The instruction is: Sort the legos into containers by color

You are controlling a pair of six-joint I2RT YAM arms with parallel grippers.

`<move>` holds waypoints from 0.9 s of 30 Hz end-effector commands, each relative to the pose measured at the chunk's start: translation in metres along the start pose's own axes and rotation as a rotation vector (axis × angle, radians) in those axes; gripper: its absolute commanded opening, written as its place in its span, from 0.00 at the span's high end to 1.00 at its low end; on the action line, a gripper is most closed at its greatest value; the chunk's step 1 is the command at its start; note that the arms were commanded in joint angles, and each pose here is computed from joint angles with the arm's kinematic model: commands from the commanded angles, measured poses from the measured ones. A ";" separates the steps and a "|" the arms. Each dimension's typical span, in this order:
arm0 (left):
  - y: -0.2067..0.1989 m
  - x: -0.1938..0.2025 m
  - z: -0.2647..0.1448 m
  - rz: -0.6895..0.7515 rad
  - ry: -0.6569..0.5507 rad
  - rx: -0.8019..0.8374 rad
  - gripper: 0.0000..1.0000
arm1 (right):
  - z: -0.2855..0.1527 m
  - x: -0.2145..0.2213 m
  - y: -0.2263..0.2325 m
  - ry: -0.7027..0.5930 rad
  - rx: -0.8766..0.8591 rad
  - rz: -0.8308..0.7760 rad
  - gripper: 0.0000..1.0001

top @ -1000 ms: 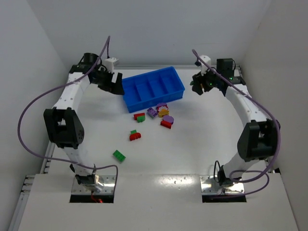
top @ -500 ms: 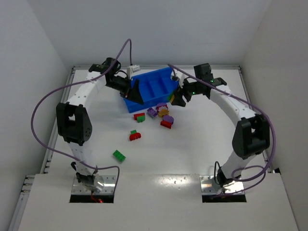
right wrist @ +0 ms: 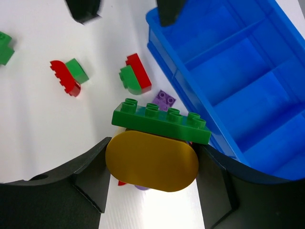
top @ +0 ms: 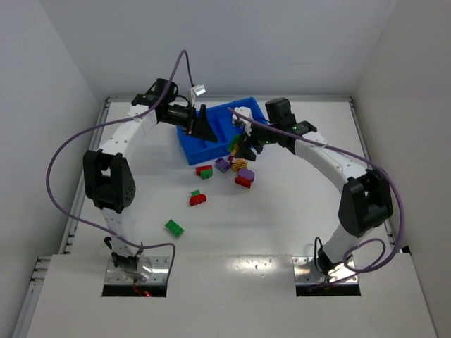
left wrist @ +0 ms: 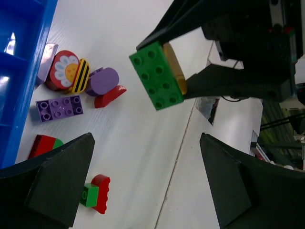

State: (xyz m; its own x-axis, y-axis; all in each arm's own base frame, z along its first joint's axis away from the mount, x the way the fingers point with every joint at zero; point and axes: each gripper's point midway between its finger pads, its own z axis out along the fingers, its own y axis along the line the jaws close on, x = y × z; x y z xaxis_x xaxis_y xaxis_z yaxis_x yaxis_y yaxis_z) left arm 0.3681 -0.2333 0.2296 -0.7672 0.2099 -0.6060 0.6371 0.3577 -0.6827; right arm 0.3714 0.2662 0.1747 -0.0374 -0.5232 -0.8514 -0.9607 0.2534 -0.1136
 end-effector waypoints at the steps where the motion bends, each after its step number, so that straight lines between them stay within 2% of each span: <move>1: -0.016 -0.019 0.006 0.042 -0.035 0.067 0.00 | -0.004 -0.042 0.002 -0.108 0.031 -0.089 1.00; 13: -0.009 -0.022 0.009 0.041 -0.038 0.057 0.00 | 0.010 -0.069 0.008 -0.121 0.053 -0.142 1.00; 24: -0.011 -0.020 0.014 0.027 -0.028 0.073 0.00 | 0.025 -0.077 0.008 -0.103 0.088 -0.170 1.00; 26: -0.012 -0.018 0.015 0.018 -0.023 0.100 0.05 | 0.028 -0.075 0.005 -0.099 0.096 -0.169 1.00; 27: -0.012 -0.018 0.015 0.018 -0.023 0.100 0.16 | 0.030 -0.077 0.008 -0.101 0.088 -0.174 1.00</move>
State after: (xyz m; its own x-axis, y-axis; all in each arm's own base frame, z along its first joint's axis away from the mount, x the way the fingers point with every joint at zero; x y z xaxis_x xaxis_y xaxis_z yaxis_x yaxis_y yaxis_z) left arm 0.3760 -0.2470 0.2252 -0.7878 0.1948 -0.5843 0.6140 0.3240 -0.7198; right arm 0.3643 0.3189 0.1971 0.0892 -0.5247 -0.8466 -0.9426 0.2302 -0.2420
